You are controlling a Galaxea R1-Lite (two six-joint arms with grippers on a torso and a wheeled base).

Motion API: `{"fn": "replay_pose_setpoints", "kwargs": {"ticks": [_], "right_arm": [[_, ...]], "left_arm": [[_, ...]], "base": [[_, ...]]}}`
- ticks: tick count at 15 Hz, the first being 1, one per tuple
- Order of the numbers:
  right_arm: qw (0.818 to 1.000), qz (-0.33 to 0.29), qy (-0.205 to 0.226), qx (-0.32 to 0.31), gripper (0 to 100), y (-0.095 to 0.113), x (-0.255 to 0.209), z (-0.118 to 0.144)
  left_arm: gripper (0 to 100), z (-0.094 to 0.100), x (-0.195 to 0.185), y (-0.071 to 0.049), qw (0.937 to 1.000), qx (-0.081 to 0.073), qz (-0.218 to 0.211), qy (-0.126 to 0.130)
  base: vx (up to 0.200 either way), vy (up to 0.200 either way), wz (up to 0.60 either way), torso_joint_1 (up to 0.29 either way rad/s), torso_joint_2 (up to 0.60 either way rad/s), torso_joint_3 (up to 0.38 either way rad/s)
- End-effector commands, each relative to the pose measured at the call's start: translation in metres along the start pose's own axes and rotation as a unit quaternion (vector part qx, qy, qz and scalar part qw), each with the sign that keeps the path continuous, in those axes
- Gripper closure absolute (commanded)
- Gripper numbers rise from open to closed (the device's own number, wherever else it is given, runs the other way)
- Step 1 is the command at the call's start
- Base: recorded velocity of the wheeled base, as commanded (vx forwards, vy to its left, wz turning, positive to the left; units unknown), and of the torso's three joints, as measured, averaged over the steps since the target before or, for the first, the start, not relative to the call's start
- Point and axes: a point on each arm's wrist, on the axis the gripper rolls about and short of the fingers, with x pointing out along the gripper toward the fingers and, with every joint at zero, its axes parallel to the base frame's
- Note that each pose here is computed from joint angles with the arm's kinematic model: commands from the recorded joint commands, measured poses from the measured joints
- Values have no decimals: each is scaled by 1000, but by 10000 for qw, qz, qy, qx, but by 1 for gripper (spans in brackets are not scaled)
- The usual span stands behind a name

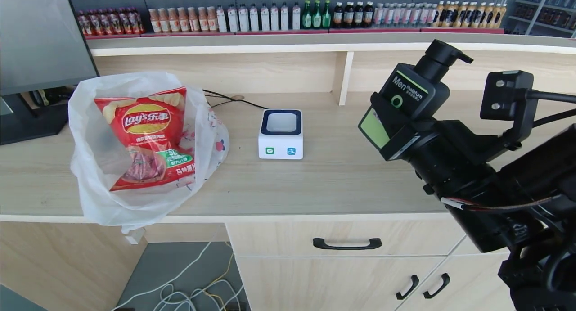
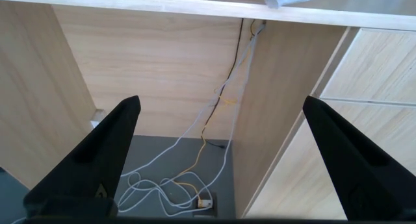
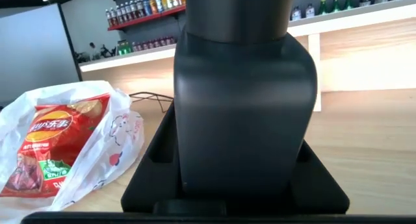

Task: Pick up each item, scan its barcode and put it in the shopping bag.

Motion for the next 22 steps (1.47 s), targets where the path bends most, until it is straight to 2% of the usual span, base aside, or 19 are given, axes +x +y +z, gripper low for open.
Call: {"fn": "replay_pose_setpoints", "kwargs": {"ticks": [1,6,7,10,13,15,19,22], "right_arm": [[10000,3,-19,18,100,0,-1,1],[9999,-1,-95,34,100,-1,-6,10],[9999,6,-116,27,100,-1,-7,12],[9996,138,-233,-68,100,0,-6,18],[9994,314,-4,-142,100,0,-15,10],[9991,332,-190,189,100,2,-6,16],[9912,300,363,1240,100,16,33,23],[9839,237,666,1640,100,23,58,26]], "left_arm": [[0,0,0,0,10000,3,-1,-3],[0,0,0,0,10000,-12,-1,-3],[0,0,0,0,10000,41,-9,-4],[0,0,0,0,10000,18,-9,-3],[0,0,0,0,10000,18,-1,-3],[0,0,0,0,10000,18,-1,-3],[0,0,0,0,10000,18,-1,-3],[0,0,0,0,10000,18,-1,-3]], "base": [[0,200,0,2,2,7],[0,200,0,0,1,0],[0,200,0,2,2,2],[0,0,0,0,0,0],[0,0,0,0,0,0],[0,0,0,0,0,0],[0,0,0,0,0,0],[0,0,0,0,0,0]]}}
